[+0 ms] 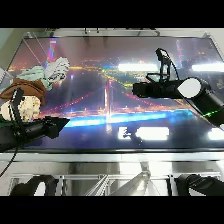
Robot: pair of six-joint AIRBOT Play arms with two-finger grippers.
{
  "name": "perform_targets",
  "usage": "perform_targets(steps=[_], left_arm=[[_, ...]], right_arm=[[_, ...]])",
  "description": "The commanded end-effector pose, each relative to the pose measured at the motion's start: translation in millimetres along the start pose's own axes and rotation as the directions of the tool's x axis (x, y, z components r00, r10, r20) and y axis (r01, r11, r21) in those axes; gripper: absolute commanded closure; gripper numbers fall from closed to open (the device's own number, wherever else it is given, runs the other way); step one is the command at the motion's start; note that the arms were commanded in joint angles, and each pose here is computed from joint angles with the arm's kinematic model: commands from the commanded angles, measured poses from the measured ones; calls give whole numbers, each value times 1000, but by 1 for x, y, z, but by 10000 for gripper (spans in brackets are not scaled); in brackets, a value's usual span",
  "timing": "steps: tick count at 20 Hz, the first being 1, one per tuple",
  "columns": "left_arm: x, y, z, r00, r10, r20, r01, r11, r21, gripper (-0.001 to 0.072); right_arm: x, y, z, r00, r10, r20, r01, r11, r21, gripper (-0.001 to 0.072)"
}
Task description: Fold the shirts.
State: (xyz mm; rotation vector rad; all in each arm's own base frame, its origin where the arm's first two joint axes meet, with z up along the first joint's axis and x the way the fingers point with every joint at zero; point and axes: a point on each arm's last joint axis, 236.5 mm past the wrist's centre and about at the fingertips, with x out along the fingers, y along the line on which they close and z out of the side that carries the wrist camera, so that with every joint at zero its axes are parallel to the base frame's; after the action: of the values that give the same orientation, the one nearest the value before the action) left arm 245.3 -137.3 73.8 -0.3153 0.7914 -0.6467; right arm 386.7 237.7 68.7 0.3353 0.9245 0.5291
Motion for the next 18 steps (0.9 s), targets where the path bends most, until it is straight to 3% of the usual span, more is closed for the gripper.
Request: perform_targets(steps=[1, 18], left_arm=[[0, 0, 0, 1000, 1, 1, -1, 1000, -1, 695], [0, 9, 14, 997, 38, 63, -38, 999, -6, 695]], right_arm=[[1, 0, -1, 1000, -1, -4, 1, 1000, 0, 698], [7, -5, -4, 1000, -7, -15, 7, 1000, 8, 697]])
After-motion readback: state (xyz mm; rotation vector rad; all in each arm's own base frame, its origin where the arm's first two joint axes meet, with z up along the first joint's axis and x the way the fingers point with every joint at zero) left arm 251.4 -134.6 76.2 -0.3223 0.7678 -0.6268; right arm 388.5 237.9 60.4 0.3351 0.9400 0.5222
